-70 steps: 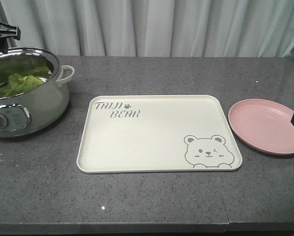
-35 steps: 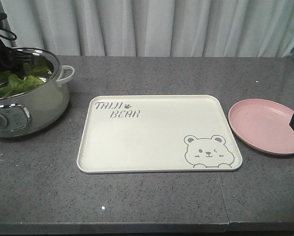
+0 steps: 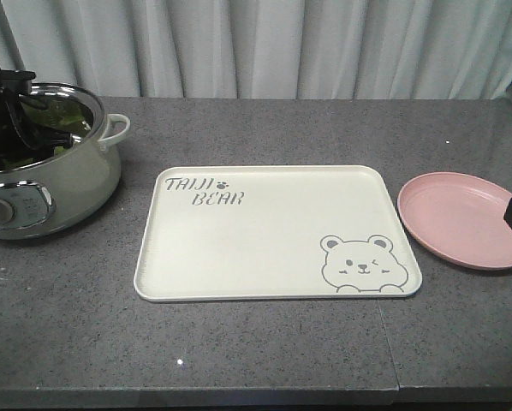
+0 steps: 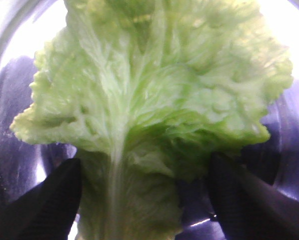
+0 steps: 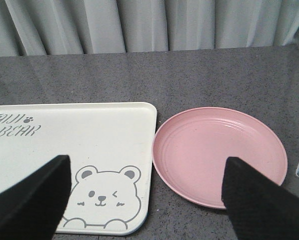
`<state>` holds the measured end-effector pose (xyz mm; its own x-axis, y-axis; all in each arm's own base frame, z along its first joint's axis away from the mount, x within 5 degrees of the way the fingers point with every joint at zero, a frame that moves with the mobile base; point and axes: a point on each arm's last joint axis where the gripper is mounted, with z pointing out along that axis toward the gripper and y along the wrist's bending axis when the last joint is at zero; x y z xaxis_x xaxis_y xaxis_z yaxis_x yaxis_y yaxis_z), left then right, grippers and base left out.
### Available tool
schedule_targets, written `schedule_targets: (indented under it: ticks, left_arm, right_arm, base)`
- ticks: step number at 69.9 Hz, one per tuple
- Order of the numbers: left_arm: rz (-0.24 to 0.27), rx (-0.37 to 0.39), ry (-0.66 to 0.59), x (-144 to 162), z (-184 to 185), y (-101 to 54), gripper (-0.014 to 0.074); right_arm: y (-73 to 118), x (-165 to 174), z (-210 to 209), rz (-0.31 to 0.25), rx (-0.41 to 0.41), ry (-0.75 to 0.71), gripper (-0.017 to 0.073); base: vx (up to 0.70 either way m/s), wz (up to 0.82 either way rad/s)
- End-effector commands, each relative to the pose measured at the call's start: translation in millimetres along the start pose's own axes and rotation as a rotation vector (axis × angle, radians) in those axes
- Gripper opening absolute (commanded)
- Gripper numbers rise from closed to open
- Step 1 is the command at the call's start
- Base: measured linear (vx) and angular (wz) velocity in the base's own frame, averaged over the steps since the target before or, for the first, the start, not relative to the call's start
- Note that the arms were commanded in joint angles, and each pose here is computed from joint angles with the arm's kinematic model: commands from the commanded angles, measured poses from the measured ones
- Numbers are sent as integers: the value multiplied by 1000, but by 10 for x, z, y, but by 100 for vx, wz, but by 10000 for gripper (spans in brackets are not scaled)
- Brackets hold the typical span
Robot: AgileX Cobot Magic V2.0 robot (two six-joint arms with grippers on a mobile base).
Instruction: Transfer vegetables to tray and serve
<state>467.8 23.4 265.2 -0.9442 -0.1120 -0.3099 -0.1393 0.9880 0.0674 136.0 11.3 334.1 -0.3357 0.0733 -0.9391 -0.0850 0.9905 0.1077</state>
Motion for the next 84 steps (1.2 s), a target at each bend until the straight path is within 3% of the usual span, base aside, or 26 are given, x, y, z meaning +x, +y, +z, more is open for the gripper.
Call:
schedule_targets:
  ticks: [1, 14, 21, 33, 44, 52, 70, 84]
  left_arm:
    - [-7, 8, -45, -23, -215, 6, 522]
    - [-11, 27, -38, -22, -193, -14, 465]
    - [-12, 27, -39, -23, -193, -14, 328]
    - [-11, 26, -41, -25, -193, -14, -10]
    - [-12, 29, -80, -35, -321, -1, -7]
    - [-19, 38, -165, -66, -613, 24, -8]
    - [-45, 62, -440, 20, -1693, 138, -8]
    - [-68, 109, -683, 343, -2624, 237, -8]
  right_arm:
    - [-2, -168, -36, -4, 11, -98, 584]
    - [-2, -168, -36, -5, 11, -98, 584]
    - [-3, -168, -36, -8, 11, -98, 584]
    - [-3, -168, -36, -9, 11, -98, 584]
    - [-3, -168, -36, -9, 11, -98, 584]
    - [-4, -171, -37, -14, 13, -102, 584]
    - [-5, -227, -50, -6, 16, -147, 583]
    - [22, -426, -94, 18, 1, -204, 580]
  base:
    - [0, 0]
    - [0, 0]
    - [0, 0]
    - [0, 0]
    - [0, 0]
    - [0, 0]
    - [0, 0]
    - [0, 0]
